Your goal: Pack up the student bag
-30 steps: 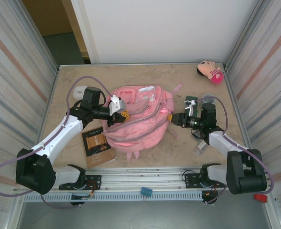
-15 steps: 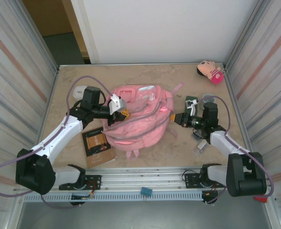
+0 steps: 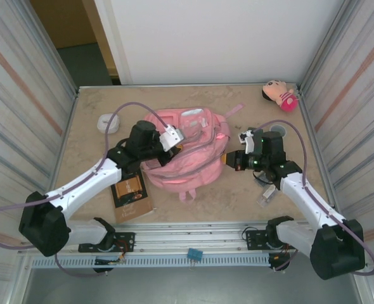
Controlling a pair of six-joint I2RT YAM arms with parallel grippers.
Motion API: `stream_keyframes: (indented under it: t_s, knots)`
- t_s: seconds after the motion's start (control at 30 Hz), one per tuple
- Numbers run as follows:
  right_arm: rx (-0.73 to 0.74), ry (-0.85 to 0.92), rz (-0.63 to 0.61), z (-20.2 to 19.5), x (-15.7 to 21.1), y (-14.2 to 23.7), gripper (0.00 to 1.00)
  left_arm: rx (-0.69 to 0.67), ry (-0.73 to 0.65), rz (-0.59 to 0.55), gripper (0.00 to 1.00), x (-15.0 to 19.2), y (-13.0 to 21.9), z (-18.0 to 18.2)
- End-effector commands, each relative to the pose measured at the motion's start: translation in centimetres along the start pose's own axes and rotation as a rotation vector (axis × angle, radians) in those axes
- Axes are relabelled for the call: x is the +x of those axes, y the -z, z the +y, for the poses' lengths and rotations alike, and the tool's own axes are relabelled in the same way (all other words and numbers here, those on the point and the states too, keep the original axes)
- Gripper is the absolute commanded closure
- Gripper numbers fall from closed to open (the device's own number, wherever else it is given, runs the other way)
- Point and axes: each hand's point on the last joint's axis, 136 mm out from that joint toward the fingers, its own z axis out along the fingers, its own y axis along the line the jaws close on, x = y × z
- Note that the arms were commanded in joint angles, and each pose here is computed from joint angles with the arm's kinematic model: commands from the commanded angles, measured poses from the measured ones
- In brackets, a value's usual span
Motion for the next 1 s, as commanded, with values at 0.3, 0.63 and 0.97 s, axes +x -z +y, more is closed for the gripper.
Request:
stream_keyframes:
  t_s: [0.3, 0.63, 0.97]
  knots:
    - [-0.032, 0.036, 0.106, 6.5, 4.0, -0.2, 1.00, -0.331, 0.202, -0.020, 1.00, -3.6, -3.2, 4.1]
    - [-0.114, -0.064, 0.078, 9.1, 4.2, -1.7, 0.74, -0.125, 0.150, -0.143, 1.00, -6.1, -4.3, 1.0]
    - [-0.089, -0.501, -0.242, 4.0, 0.4, 4.6, 0.00, 0.108, 0.020, -0.295, 1.00, -7.9, -1.5, -1.2]
